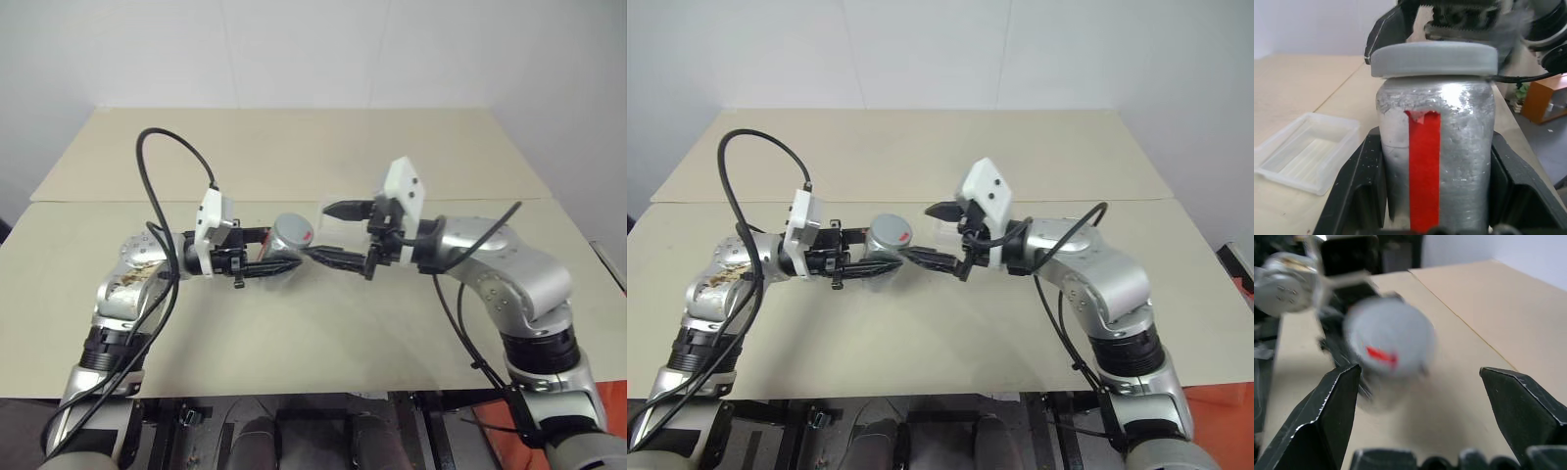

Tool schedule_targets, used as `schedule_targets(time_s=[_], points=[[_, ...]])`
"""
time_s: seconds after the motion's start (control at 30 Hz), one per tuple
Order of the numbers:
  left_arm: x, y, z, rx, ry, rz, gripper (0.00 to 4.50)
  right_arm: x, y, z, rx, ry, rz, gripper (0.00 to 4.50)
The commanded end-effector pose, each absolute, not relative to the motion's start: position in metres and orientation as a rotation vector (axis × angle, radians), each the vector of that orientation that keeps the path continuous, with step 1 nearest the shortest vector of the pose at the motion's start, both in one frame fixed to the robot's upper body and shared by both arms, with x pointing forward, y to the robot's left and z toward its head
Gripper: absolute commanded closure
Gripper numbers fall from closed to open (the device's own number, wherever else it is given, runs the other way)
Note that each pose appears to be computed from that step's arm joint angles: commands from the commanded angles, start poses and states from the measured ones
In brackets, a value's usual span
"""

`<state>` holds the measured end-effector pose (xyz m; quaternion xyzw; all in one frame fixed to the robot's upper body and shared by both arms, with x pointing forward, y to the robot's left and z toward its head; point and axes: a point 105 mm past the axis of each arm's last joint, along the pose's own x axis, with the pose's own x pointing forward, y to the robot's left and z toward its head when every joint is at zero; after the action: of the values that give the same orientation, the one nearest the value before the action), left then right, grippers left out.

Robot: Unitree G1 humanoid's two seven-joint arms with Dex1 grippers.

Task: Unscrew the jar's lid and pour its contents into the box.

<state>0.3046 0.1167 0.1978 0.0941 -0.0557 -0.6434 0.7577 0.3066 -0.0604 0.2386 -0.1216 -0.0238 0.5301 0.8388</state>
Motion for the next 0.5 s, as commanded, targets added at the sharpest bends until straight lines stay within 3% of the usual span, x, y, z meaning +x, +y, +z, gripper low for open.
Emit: schedule_targets(time_s=[0.03,0.5], points=[[0.298,0.113,0.206,0.209,-0.157,-1.428,2.08,0.301,-0.063,0.261,-0.258,-0.153,1.107,0.06],[0.304,0.111,0.216,0.106,-0.238,-1.306,2.08,0.297,-0.068,0.264,-0.234,-0.156,1.115,0.06]])
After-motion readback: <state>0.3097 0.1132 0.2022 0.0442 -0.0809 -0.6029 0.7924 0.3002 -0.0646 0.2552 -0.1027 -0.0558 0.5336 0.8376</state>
